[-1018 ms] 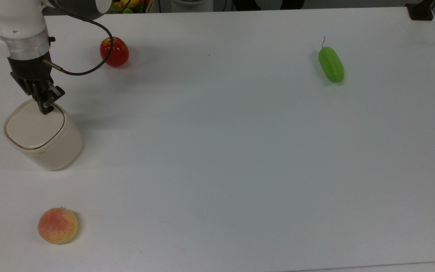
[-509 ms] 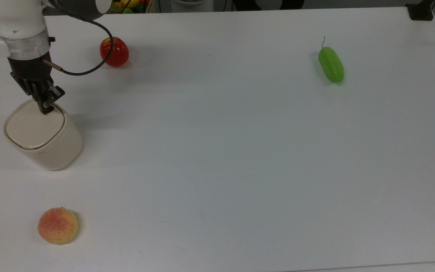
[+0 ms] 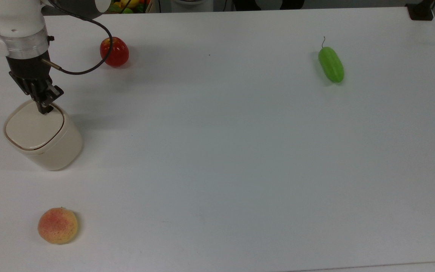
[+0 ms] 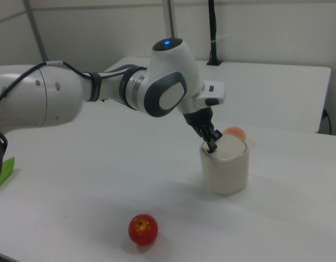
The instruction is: Close garbage bin
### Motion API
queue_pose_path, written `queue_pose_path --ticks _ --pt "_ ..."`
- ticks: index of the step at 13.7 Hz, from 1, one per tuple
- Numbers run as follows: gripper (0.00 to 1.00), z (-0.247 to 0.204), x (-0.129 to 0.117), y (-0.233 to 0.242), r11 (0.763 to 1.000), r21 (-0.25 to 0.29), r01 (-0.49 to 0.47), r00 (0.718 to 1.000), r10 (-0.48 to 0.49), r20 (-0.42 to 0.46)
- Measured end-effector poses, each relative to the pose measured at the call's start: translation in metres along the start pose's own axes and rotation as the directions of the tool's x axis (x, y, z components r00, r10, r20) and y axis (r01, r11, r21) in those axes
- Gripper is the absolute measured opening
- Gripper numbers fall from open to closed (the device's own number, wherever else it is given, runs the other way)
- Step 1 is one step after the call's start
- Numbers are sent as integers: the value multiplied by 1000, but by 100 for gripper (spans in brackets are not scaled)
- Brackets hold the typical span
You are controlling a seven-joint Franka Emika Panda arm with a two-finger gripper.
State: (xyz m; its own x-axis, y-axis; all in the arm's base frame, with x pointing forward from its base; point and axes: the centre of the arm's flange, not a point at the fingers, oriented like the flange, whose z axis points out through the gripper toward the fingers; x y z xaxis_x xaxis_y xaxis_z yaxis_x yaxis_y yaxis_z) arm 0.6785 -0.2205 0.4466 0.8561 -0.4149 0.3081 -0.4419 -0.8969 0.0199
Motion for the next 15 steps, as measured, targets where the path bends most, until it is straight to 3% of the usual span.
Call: queue_pose_path --ticks 4,8,11,13,15 --pt "1 -39 1 -21 1000 10 28 1000 -28 -7" --pt "1 -107 -32 -102 986 37 164 985 -166 54" --pt "1 -147 -70 -157 950 58 306 942 -311 126" --pt "1 -179 -107 -197 903 82 422 885 -430 178" --pt "1 -204 -129 -209 860 100 500 836 -510 204"
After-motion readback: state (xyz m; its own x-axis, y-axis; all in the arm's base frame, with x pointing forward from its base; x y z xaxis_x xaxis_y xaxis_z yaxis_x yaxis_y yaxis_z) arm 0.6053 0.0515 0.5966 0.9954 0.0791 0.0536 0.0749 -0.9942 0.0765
